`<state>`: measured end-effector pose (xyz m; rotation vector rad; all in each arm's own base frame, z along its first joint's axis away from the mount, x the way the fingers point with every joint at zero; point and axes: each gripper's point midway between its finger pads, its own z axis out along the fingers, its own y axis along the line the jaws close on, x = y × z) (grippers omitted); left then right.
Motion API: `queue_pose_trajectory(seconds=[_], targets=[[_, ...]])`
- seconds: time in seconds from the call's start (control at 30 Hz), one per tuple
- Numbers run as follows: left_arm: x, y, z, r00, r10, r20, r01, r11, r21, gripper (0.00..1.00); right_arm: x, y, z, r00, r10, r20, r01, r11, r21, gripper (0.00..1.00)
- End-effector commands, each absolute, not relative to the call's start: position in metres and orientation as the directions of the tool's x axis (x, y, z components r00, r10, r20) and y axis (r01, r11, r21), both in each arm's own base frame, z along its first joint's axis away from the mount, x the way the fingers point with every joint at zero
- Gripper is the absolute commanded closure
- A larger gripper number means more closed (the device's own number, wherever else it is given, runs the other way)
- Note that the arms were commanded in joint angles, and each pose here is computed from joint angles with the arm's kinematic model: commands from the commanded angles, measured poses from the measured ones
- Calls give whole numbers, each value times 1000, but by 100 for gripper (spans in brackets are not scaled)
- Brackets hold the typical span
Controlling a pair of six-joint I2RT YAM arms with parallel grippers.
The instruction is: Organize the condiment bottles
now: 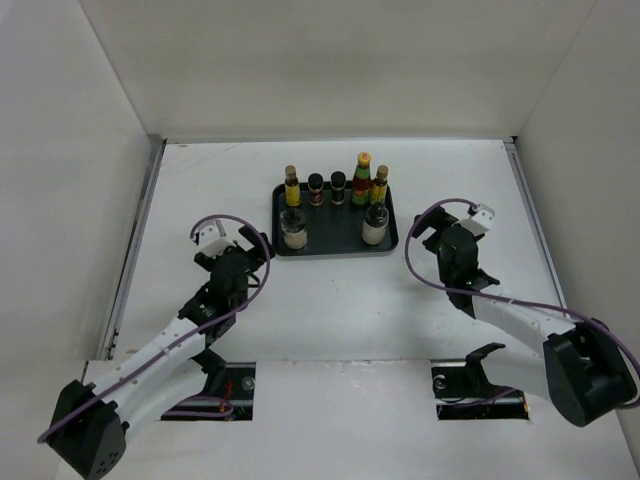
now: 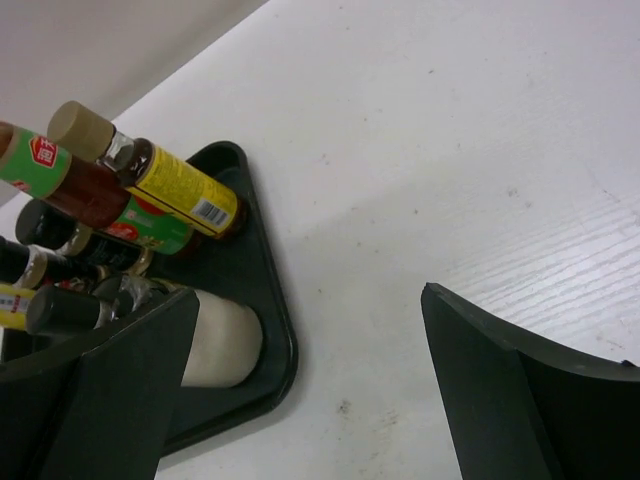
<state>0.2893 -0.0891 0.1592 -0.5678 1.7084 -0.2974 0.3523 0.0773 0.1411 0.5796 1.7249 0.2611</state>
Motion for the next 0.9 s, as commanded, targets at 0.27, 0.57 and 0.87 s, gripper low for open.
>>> queue_pose_trajectory(seconds=[0.27, 0.57, 0.87], targets=[[272, -65, 142, -252, -582, -774, -296, 807, -511, 0, 360, 52, 165, 21, 673, -739, 243, 714, 657, 0], [276, -64, 135, -257, -582, -772, -310, 806, -504, 0, 364, 52, 155, -1, 675, -738, 256, 714, 652, 0], [281, -75, 140, -273, -571, -774, -283, 817, -503, 0, 370, 63, 149, -50, 677, -735, 239, 722, 649, 0]])
